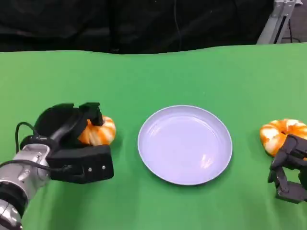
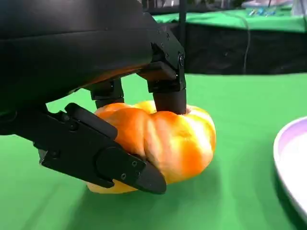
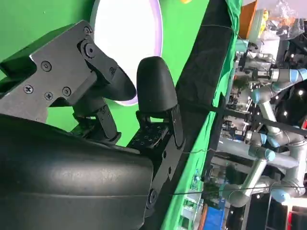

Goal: Grasp the bread from the table and place it into the plate.

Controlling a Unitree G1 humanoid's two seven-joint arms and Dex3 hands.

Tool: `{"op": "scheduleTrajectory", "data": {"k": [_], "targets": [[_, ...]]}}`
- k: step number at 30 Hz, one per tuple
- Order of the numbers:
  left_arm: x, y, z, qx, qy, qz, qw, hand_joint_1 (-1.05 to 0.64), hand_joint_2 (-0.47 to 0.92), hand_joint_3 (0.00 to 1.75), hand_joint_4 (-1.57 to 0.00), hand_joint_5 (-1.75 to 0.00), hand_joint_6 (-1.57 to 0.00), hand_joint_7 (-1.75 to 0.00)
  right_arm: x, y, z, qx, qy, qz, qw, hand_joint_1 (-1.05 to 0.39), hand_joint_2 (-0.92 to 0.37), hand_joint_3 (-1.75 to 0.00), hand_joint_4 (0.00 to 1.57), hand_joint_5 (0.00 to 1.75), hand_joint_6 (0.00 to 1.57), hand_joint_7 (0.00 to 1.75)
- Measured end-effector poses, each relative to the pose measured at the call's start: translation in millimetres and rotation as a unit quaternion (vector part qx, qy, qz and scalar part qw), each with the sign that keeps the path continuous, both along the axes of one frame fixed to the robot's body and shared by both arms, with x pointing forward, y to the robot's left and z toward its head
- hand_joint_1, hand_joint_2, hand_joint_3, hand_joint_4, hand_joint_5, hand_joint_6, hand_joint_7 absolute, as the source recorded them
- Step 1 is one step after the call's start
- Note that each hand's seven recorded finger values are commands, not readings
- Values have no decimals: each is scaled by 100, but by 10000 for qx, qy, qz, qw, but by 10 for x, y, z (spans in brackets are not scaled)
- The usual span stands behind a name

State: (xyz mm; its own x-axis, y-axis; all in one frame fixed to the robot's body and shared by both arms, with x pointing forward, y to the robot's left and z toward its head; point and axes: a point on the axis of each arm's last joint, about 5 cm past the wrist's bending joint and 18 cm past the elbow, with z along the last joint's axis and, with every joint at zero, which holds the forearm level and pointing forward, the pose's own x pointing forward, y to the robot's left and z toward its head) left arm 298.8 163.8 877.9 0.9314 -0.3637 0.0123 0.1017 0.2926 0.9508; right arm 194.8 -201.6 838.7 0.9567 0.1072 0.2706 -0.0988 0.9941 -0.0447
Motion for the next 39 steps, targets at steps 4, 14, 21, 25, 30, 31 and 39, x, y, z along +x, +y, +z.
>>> {"op": "scheduleTrajectory", "data": {"k": [4, 14, 21, 25, 30, 31, 39], "targets": [[27, -10, 80, -73, -204, -205, 9996, -11, 92, 26, -62, -175, -71, -137, 0, 0, 0, -1, 1, 5, 10000, -7, -47, -129, 91, 168, 85, 150], [80, -225, 305, -458, -632, -978, 9921, -10, 92, 28, -63, -175, -63, -155, 0, 0, -1, -3, 2, 5, 10000, -7, -47, -130, 91, 168, 85, 150], [102, -479, 403, -924, -335, -1306, 9865, -8, 91, 37, -69, -175, -74, -139, -1, 1, 2, -15, -36, -6, 10000, -8, -48, -129, 90, 169, 84, 151], [120, -621, 465, -1199, -208, -1466, 9817, -10, 92, 32, -69, -173, -83, -118, -2, 1, 2, -11, -37, -32, 10000, -7, -48, -128, 90, 169, 85, 150], [106, -825, 486, -1383, -144, -1688, 9758, -11, 92, 30, -70, -173, -84, -115, -1, 5, 2, -48, -34, -45, 10000, -6, -47, -128, 90, 167, 85, 150], [103, -867, 488, -1392, -129, -1736, 9748, -11, 92, 31, -70, -174, -84, -115, -1, 5, 2, -49, -33, -45, 10000, -6, -47, -128, 90, 167, 85, 150], [66, -1178, 498, -1175, 7, -2104, 9705, -7, 90, 27, -68, -175, -84, -107, 0, 7, 3, -67, -47, -37, 10000, -6, -47, -128, 89, 168, 85, 150]]}}
